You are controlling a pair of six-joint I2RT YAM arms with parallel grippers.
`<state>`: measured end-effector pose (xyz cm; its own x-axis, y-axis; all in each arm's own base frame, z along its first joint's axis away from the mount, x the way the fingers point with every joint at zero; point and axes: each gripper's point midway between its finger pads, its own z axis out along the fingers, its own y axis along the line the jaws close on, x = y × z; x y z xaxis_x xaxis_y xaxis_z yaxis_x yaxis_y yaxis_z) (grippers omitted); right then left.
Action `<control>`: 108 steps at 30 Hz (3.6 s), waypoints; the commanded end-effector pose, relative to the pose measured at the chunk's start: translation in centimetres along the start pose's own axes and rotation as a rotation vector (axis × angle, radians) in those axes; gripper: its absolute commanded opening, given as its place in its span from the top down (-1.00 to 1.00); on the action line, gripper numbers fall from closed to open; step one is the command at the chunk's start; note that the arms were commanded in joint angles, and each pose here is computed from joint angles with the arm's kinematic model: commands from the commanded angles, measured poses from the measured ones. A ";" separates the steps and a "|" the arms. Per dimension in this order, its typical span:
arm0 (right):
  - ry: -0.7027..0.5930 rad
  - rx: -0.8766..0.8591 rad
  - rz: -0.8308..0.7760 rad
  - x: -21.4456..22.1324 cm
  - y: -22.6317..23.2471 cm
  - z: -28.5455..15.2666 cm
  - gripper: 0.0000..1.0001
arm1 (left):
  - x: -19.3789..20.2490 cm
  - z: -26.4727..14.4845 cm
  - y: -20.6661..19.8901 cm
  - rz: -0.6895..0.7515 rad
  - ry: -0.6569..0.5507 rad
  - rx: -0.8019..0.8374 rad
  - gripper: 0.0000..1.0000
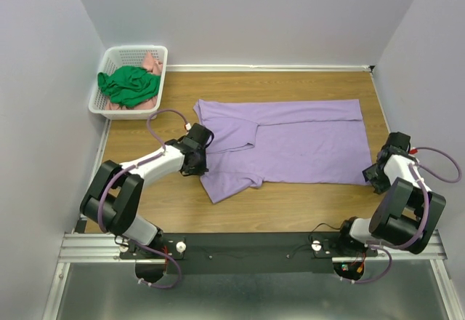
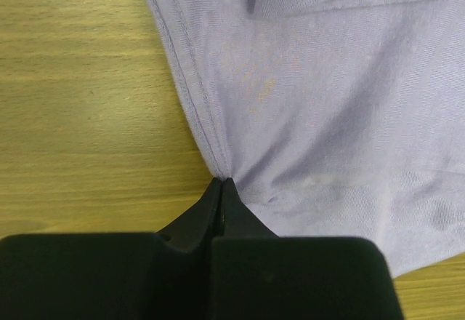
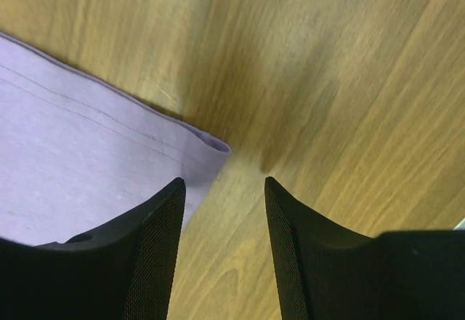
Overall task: Fold and stack the t-shirts
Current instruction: Fold the tshirt
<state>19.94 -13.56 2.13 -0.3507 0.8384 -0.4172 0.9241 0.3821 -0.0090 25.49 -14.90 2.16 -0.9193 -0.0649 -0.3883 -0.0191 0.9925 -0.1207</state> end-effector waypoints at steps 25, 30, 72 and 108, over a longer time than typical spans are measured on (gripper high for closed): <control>-0.011 -0.013 0.083 0.0 0.6 2.8 0.53 | 1.0 -0.4 0.8 -0.026 0.006 -0.020 1.00; -0.027 -0.066 0.072 -0.5 1.1 1.4 0.99 | 0.7 -1.2 0.9 -0.037 0.000 -0.031 1.00; -0.037 -0.246 -0.185 -10.0 12.9 -2.0 0.99 | -13.1 -2.1 2.4 -0.165 -0.168 -0.004 1.00; -0.020 -0.252 -0.233 -9.8 16.3 2.0 0.97 | -14.6 1.8 3.2 -0.216 -0.178 -0.055 1.00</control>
<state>37.15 -15.78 4.15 -0.5430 0.7309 -0.4134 0.7674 0.6318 0.1093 38.65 -12.40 6.60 -0.8319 -0.2569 -0.4918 -0.1783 0.9631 -0.2016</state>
